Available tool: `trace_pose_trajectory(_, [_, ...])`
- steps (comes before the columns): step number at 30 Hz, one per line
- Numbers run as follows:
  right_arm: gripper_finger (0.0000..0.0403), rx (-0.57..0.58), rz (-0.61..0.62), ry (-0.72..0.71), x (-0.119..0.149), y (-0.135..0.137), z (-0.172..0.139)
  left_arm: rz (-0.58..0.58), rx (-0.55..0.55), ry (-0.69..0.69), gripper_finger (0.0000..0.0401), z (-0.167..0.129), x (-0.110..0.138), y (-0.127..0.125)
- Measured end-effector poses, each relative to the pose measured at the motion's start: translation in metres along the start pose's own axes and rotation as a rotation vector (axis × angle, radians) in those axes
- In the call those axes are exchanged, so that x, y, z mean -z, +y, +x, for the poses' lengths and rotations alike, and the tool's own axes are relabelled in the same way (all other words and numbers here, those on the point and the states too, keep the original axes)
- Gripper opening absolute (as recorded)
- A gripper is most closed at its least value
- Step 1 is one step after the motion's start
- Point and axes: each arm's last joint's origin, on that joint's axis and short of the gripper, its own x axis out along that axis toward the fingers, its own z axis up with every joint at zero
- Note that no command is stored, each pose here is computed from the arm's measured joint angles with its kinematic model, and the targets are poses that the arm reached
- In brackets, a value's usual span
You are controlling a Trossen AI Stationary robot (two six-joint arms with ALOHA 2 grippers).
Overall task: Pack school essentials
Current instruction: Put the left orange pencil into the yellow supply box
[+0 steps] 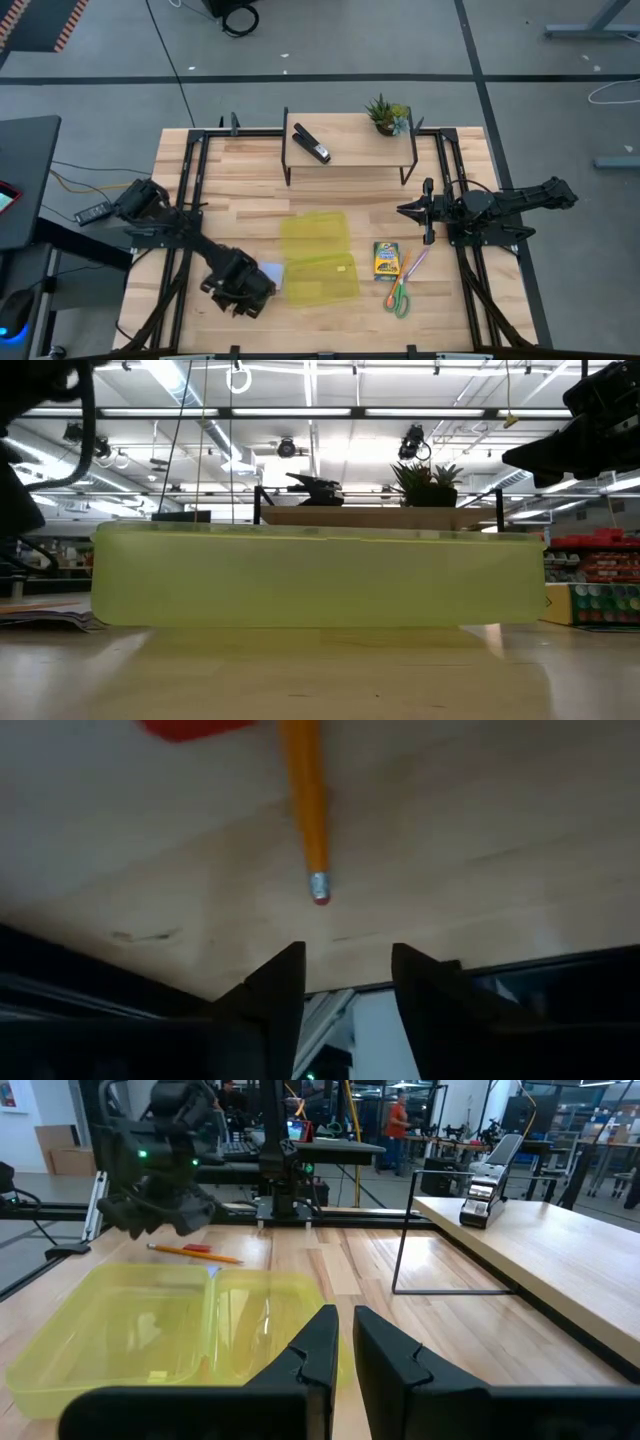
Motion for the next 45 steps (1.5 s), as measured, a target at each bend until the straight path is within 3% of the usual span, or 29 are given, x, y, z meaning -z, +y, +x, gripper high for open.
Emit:
trace_pose_trajectory(11, [0.0042,0.000,0.000,-0.001,0.000,0.000,0.000,-0.042,0.006,0.028,0.0130,0.003,-0.025,0.014])
trace_pose_trajectory(21, [0.0042,0.000,0.000,0.000,0.000,0.000,0.000,-0.041,0.000,0.084,0.0103,0.022,-0.037,0.007])
trace_pose_trajectory(33, [0.0042,0.000,0.000,0.000,0.000,0.000,0.000,-0.035,-0.016,0.041,0.0013,0.024,-0.039,0.009])
trace_pose_trajectory(45, [0.0042,0.000,0.000,0.000,0.000,0.000,0.000,-0.038,-0.040,0.002,0.0013,0.024,-0.032,0.005])
